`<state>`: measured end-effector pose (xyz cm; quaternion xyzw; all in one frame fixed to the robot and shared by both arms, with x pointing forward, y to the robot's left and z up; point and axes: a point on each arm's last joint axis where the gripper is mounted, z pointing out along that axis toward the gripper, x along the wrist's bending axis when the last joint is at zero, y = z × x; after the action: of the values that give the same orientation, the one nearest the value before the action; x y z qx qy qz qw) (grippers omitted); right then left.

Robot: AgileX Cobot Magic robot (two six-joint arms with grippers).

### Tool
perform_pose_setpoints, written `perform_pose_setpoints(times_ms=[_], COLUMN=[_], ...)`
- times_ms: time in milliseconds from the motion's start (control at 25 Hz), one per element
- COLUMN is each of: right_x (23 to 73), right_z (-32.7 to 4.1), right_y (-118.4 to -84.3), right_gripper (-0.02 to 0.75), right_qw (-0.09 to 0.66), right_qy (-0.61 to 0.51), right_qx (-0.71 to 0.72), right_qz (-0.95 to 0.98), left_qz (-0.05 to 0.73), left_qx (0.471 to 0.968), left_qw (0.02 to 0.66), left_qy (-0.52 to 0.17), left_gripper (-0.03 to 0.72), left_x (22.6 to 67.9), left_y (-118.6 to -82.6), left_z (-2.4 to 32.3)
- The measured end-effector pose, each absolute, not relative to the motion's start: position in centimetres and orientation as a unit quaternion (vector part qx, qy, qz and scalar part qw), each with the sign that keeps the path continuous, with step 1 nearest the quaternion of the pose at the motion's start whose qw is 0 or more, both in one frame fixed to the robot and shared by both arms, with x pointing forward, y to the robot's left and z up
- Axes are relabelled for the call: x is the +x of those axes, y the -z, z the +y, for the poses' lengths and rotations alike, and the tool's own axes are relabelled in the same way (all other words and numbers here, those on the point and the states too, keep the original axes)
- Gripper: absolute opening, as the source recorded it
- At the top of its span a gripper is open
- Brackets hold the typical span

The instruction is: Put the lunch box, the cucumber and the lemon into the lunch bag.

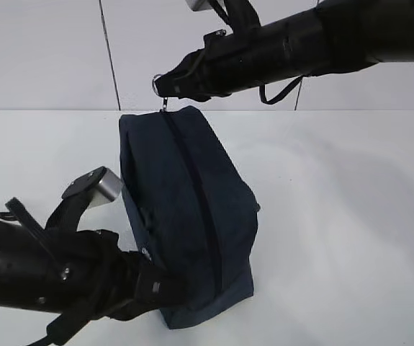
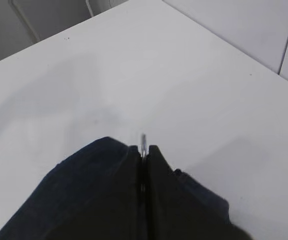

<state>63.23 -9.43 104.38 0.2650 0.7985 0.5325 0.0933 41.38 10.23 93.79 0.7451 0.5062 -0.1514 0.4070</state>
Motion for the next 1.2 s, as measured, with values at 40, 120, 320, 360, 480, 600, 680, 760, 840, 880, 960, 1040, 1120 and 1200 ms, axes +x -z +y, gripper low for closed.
perform_pose_setpoints(times_ms=[40, 120, 320, 360, 480, 600, 680, 760, 840, 880, 960, 1040, 1120, 1200], right_x=[63.5, 63.9, 64.0, 64.0, 64.0, 64.4, 64.6, 64.8, 64.9, 64.9, 64.8, 64.6, 64.2, 63.8], right_z=[-9.3, -9.2, -9.3, -9.4, -9.8, -10.8, -11.6, -12.4, -12.8, -13.1, -13.3, -13.2, -13.3, -13.6], right_y=[-104.3, -104.2, -103.7, -103.6, -103.3, -103.1, -103.0, -102.9, -102.9, -102.9, -102.8, -102.9, -103.4, -104.0], right_gripper=[0.008, 0.008, 0.008, 0.008, 0.008, 0.008, 0.008, 0.008, 0.008, 0.008, 0.008, 0.008, 0.008, 0.008], right_qw=[0.094, 0.095, 0.108, 0.112, 0.118, 0.118, 0.113, 0.11, 0.102, 0.096, 0.087, 0.081, 0.083, 0.088], right_qy=[-0.533, -0.534, -0.51, -0.504, -0.483, -0.466, -0.462, -0.459, -0.459, -0.459, -0.458, -0.456, -0.45, -0.44], right_qx=[0.264, 0.264, 0.248, 0.246, 0.243, 0.254, 0.262, 0.267, 0.274, 0.274, 0.273, 0.266, 0.254, 0.246], right_qz=[0.798, 0.798, 0.816, 0.821, 0.833, 0.839, 0.84, 0.841, 0.839, 0.84, 0.842, 0.846, 0.852, 0.859], left_qz=[0.51, 0.516, 0.524, 0.526, 0.532, 0.543, 0.551, 0.563, 0.574, 0.578, 0.585, 0.591, 0.6, 0.61], left_qx=[0.744, 0.74, 0.737, 0.737, 0.738, 0.736, 0.734, 0.728, 0.723, 0.721, 0.718, 0.715, 0.71, 0.704], left_qw=[0.403, 0.399, 0.398, 0.398, 0.398, 0.397, 0.395, 0.392, 0.385, 0.381, 0.374, 0.368, 0.358, 0.348], left_qy=[0.157, 0.163, 0.153, 0.147, 0.116, 0.074, 0.042, 0.011, -0.016, -0.027, -0.045, -0.062, -0.083, -0.104], left_gripper=[-0.007, -0.007, -0.007, -0.007, -0.007, -0.007, -0.007, -0.007, -0.007, -0.007, -0.007, -0.007, -0.007, -0.007], left_x=[41.1, 40.7, 40.6, 40.6, 40.8, 41.1, 41.3, 41.6, 41.9, 42.0, 42.2, 42.4, 42.6, 42.9], left_y=[-93.5, -93.3, -93.4, -93.4, -93.8, -94.3, -94.6, -94.9, -95.0, -95.0, -94.9, -94.9, -94.9, -94.8], left_z=[10.4, 10.7, 10.9, 11.1, 11.4, 12.2, 12.7, 13.4, 13.9, 14.1, 14.4, 14.7, 15.2, 15.7])
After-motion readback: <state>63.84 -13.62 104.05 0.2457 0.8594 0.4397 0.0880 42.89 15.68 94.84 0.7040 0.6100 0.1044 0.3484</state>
